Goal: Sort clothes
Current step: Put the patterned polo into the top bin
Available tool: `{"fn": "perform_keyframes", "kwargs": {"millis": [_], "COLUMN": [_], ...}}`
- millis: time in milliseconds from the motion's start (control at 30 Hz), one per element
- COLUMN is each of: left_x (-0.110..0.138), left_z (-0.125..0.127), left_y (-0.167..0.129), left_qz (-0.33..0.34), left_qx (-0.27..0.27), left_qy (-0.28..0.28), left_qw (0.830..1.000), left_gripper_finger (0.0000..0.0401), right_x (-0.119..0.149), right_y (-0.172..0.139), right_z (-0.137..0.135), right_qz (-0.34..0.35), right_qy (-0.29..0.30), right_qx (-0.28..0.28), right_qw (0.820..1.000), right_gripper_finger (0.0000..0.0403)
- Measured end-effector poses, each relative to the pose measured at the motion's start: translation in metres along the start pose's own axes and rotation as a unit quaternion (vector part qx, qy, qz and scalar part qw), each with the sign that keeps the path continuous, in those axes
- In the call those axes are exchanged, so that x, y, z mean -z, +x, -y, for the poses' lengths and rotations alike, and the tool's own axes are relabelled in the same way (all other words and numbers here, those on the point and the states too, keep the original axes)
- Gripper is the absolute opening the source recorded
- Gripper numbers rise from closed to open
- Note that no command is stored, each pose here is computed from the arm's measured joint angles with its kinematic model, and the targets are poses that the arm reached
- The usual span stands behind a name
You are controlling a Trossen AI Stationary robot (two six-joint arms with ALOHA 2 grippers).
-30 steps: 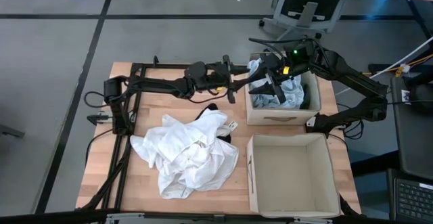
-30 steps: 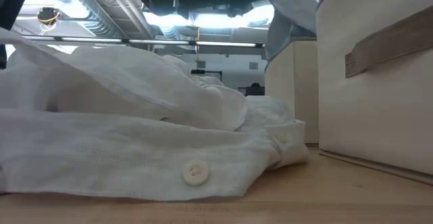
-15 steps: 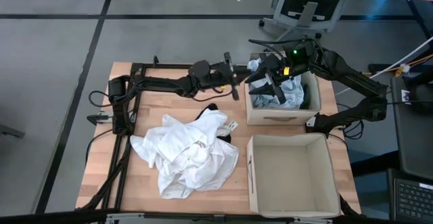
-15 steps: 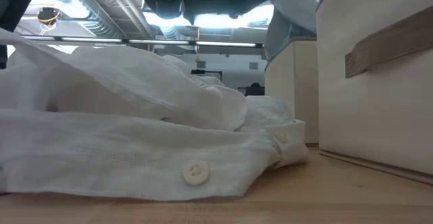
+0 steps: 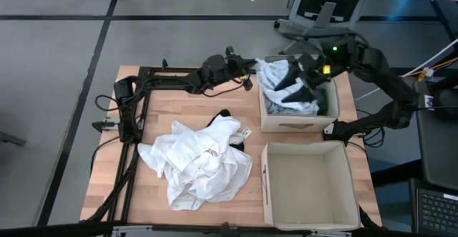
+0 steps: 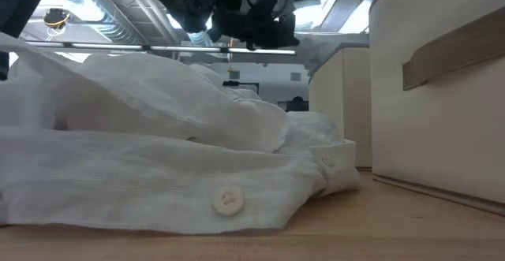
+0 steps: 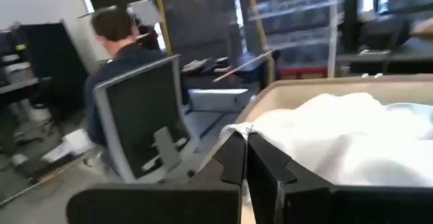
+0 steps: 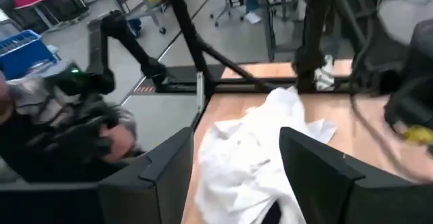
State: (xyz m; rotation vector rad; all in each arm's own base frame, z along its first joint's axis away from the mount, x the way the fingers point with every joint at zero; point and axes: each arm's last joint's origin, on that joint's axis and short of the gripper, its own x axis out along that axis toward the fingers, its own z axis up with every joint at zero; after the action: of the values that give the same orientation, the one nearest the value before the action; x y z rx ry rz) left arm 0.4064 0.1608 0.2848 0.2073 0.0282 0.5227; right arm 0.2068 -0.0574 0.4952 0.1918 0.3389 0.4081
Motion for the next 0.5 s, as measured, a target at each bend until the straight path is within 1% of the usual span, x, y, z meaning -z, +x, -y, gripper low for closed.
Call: {"fn": "perform_keyframes", "kwargs": {"millis": [100, 200, 267, 333, 400, 500], "left_x": [-0.002, -0.004, -0.005, -0.008, -0.009, -0.010], "left_z": [-0.004, -0.001, 0.004, 0.009, 0.014, 0.019], "left_y": [0.000, 0.000, -0.001, -0.002, -0.003, -0.004], "left_qz": [0.008, 0.017, 0.026, 0.033, 0.036, 0.037], "left_qx": [-0.002, 0.027, 0.051, 0.065, 0.074, 0.081], "left_qy": [-0.006, -0.015, -0.027, -0.028, -0.022, -0.008], "left_qw": [1.000, 0.999, 0.998, 0.997, 0.996, 0.996], "left_gripper_finger": [0.0001, 0.0001, 0.0004, 0.0009, 0.0013, 0.0022], "right_x": [-0.004, -0.008, -0.007, -0.002, 0.007, 0.029], "right_y": [-0.011, -0.018, -0.020, -0.019, -0.013, 0.001], "right_z": [-0.011, -0.016, -0.015, -0.011, -0.002, 0.016], "right_qz": [-0.010, -0.003, -0.008, -0.034, -0.074, -0.136], "right_qy": [0.011, -0.003, -0.012, -0.011, -0.003, 0.021], "right_qx": [-0.001, 0.027, 0.057, 0.102, 0.155, 0.212], "right_qw": [1.000, 1.000, 0.998, 0.994, 0.985, 0.968], "right_gripper_finger": [0.0221, 0.0221, 0.0221, 0.0221, 0.0221, 0.0221]}}
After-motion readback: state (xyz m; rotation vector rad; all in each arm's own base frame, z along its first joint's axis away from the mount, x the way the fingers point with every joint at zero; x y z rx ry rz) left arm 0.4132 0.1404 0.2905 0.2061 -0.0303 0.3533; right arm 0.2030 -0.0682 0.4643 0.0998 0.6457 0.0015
